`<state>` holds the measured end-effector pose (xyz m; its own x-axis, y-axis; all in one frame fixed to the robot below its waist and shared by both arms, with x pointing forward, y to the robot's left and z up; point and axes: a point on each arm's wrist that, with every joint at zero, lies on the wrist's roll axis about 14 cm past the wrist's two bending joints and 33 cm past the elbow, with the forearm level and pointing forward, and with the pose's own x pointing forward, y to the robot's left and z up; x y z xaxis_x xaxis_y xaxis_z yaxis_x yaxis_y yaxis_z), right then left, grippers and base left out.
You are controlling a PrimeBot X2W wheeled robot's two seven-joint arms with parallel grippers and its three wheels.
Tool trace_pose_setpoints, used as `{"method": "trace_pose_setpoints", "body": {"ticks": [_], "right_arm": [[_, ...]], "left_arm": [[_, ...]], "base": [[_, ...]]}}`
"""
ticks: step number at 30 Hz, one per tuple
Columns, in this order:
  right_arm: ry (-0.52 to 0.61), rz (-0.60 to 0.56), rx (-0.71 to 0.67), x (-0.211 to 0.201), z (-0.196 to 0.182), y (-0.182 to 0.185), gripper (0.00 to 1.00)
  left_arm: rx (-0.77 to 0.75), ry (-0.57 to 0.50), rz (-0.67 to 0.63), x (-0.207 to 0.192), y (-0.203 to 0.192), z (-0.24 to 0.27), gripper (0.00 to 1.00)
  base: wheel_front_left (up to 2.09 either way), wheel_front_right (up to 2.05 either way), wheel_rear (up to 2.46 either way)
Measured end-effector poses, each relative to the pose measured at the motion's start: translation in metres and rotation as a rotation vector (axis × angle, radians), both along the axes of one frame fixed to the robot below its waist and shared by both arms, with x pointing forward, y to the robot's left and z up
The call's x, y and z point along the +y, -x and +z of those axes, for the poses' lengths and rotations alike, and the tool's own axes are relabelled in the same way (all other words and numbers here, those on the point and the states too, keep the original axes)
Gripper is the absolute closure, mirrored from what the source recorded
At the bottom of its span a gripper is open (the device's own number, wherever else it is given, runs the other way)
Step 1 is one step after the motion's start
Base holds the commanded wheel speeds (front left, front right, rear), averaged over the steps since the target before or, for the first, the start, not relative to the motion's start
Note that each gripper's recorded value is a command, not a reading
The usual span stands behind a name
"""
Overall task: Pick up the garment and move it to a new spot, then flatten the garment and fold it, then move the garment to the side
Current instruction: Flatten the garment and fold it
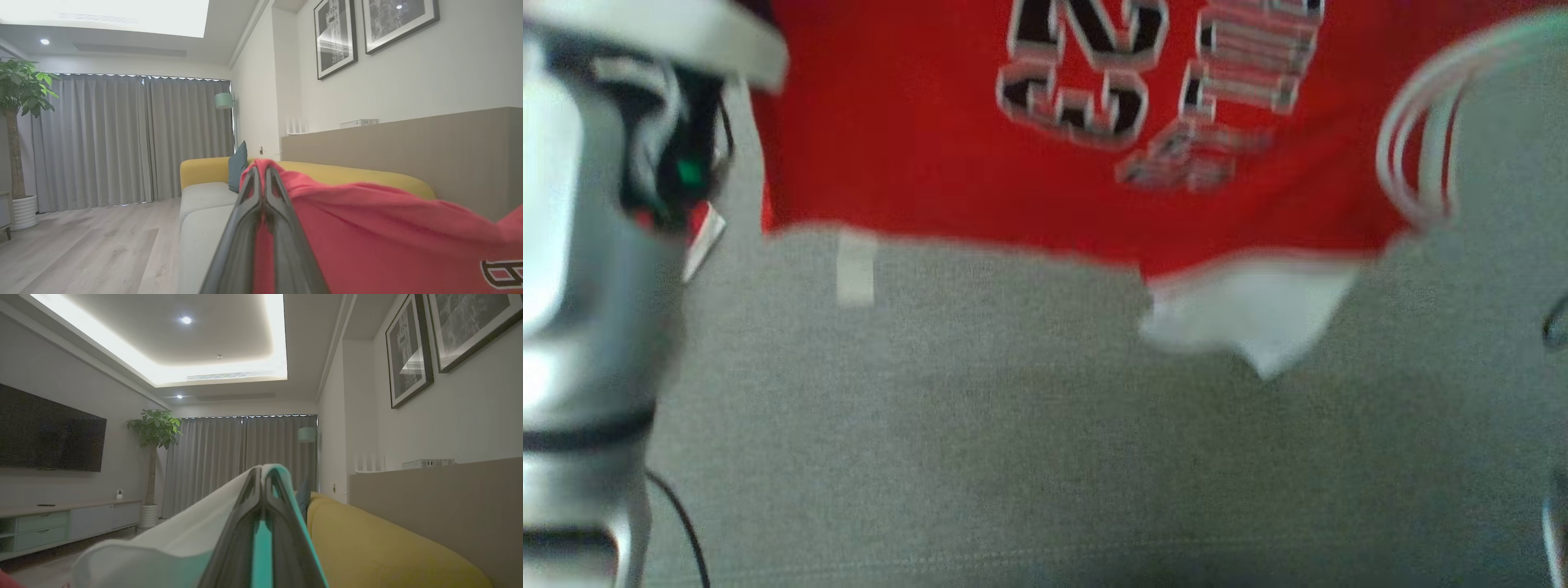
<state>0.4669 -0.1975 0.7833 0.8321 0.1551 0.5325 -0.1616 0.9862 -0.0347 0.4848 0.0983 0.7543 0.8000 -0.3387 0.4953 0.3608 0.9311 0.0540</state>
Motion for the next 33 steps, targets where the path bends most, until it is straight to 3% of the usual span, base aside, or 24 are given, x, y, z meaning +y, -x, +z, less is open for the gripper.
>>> {"method": "trace_pose_setpoints", "body": {"ticks": [7, 12, 15, 22, 29, 33], "right_arm": [[0.004, 0.042, -0.079, 0.024, 0.048, -0.085, 1.0], [-0.012, 0.058, -0.07, 0.037, 0.042, -0.132, 1.0], [0.01, 0.078, 0.026, 0.053, -0.002, -0.163, 1.0], [-0.002, 0.102, 0.314, 0.067, -0.142, -0.203, 1.0], [-0.095, 0.13, 0.522, 0.07, -0.256, -0.186, 1.0], [-0.168, 0.136, 0.59, 0.066, -0.295, -0.156, 1.0]], "left_arm": [[-0.028, 0.014, 0.026, 0.006, -0.084, 0.004, 1.0], [0.001, 0.02, 0.052, 0.012, -0.129, -0.013, 1.0], [0.087, 0.0, 0.054, 0.01, -0.154, -0.051, 1.0], [0.445, 0.005, 0.057, 0.006, -0.173, -0.209, 1.0], [0.664, 0.028, 0.04, -0.004, -0.149, -0.306, 1.0], [0.737, 0.063, 0.043, -0.003, -0.125, -0.332, 1.0]], "base": [[0.0, 0.0, 0.0], [0.0, 0.0, 0.0], [0.0, 0.0, 0.0], [0.0, 0.0, 0.0], [0.0, 0.0, 0.0], [0.0, 0.0, 0.0]]}}
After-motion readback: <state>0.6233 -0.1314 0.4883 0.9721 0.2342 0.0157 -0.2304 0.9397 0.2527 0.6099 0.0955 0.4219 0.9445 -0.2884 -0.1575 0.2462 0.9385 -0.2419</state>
